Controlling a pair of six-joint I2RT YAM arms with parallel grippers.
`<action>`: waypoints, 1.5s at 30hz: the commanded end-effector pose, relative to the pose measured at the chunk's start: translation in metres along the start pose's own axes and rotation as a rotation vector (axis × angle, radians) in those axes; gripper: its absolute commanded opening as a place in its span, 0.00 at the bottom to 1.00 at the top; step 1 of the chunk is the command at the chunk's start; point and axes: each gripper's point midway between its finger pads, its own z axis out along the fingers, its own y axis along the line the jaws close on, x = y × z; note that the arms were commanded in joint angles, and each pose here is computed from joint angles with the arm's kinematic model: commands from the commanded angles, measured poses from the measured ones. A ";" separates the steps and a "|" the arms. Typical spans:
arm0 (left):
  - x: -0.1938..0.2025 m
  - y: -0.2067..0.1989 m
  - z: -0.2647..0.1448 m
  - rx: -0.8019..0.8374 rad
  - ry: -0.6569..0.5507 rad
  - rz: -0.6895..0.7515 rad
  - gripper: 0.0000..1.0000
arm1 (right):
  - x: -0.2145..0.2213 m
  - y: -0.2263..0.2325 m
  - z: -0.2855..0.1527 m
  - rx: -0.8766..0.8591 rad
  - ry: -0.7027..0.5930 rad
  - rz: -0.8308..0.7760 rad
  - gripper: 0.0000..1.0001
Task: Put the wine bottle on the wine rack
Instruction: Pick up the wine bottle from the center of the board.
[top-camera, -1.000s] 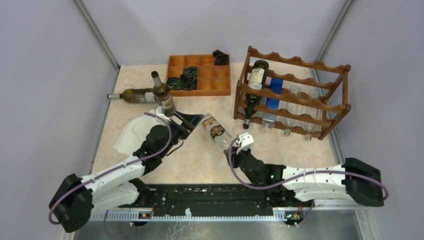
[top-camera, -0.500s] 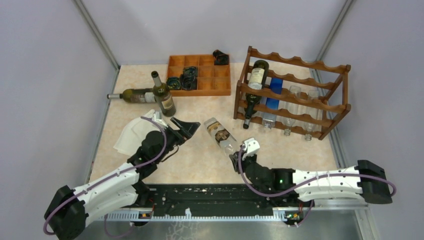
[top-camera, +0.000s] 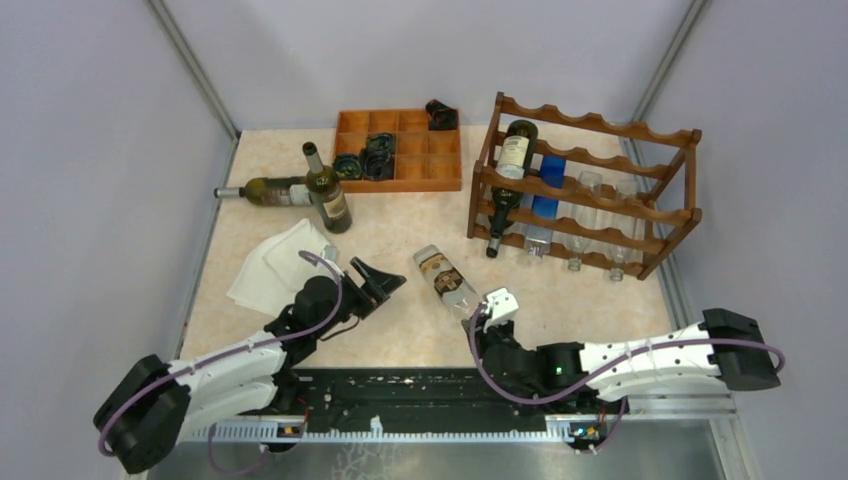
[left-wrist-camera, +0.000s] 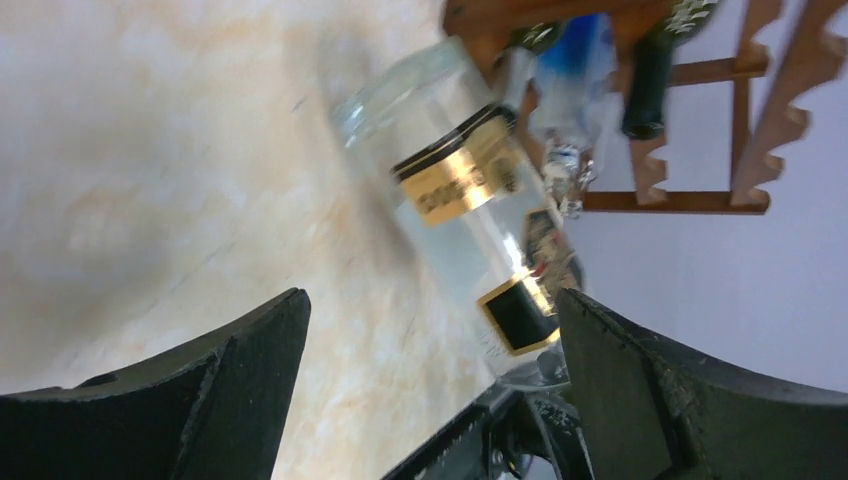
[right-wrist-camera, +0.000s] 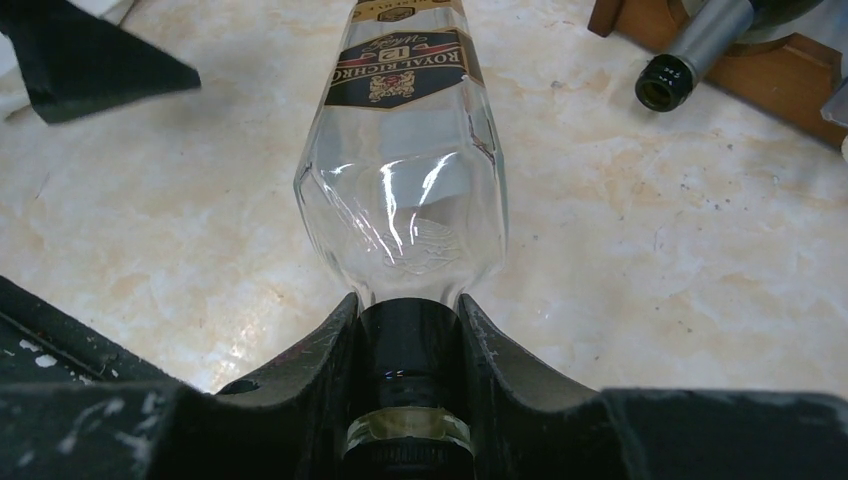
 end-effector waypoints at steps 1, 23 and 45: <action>0.028 0.006 0.001 0.002 0.118 -0.265 0.99 | -0.045 0.027 0.007 -0.003 -0.126 0.197 0.00; 0.059 -0.005 0.071 -0.048 0.218 -0.443 0.99 | -0.033 0.031 0.011 -0.009 -0.103 0.196 0.00; 0.072 -0.039 0.091 0.122 0.316 -0.515 0.00 | -0.010 0.025 0.014 -0.025 0.009 0.113 0.56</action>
